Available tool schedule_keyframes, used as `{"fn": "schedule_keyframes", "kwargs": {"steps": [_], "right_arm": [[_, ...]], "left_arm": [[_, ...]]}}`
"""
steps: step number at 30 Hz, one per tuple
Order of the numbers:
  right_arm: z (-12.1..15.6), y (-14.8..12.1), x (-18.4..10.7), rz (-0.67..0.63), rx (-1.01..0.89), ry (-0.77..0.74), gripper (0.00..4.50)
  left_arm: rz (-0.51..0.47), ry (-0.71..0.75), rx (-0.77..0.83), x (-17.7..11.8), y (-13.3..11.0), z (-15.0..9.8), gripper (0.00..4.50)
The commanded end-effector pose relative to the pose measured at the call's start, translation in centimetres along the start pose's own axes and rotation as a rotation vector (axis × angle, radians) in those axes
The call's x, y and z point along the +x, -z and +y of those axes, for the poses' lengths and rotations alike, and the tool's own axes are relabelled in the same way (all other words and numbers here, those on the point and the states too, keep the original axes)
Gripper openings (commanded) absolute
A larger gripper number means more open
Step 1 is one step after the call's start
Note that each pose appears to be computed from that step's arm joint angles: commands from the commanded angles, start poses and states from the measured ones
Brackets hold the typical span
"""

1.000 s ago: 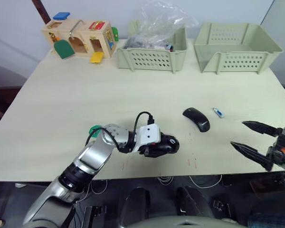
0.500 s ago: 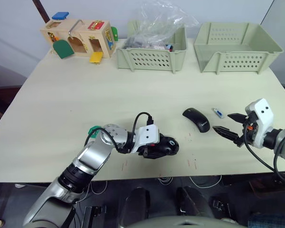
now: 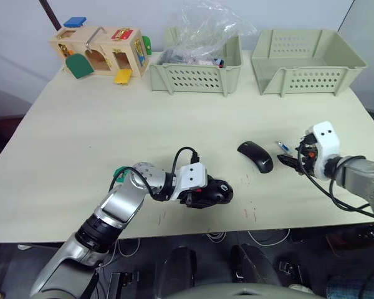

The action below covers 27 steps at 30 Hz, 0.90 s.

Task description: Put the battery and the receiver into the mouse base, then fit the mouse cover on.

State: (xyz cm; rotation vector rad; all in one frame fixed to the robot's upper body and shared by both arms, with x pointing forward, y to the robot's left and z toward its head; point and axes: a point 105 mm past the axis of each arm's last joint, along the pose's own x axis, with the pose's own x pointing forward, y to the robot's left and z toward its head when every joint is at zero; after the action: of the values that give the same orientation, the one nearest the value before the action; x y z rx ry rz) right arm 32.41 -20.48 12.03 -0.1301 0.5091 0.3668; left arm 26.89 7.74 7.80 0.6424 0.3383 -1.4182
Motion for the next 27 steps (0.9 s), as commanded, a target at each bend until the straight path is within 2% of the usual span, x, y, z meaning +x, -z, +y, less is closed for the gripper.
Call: {"fn": "schedule_keyframes", "kwargs": {"steps": [1, 25, 26, 27], "right_arm": [[-1.1, -0.9, 0.2, -0.038, -0.014, 0.070, 2.17], [-1.9, 0.2, 2.8, -0.044, 0.026, 0.101, 2.17], [-1.8, 0.4, 2.8, -0.042, 0.027, 0.097, 1.75], [-1.9, 0.5, 2.9, -0.041, 0.027, 0.097, 1.75]], "left_arm": [[0.079, 0.048, -0.079, 0.6, 2.5, -1.5, 2.88], [0.077, 0.038, -0.076, 0.6, 2.0, -1.5, 2.88], [0.077, 0.038, -0.076, 0.6, 2.0, -1.5, 2.88], [0.077, 0.038, -0.076, 0.6, 2.0, -1.5, 2.88]]}}
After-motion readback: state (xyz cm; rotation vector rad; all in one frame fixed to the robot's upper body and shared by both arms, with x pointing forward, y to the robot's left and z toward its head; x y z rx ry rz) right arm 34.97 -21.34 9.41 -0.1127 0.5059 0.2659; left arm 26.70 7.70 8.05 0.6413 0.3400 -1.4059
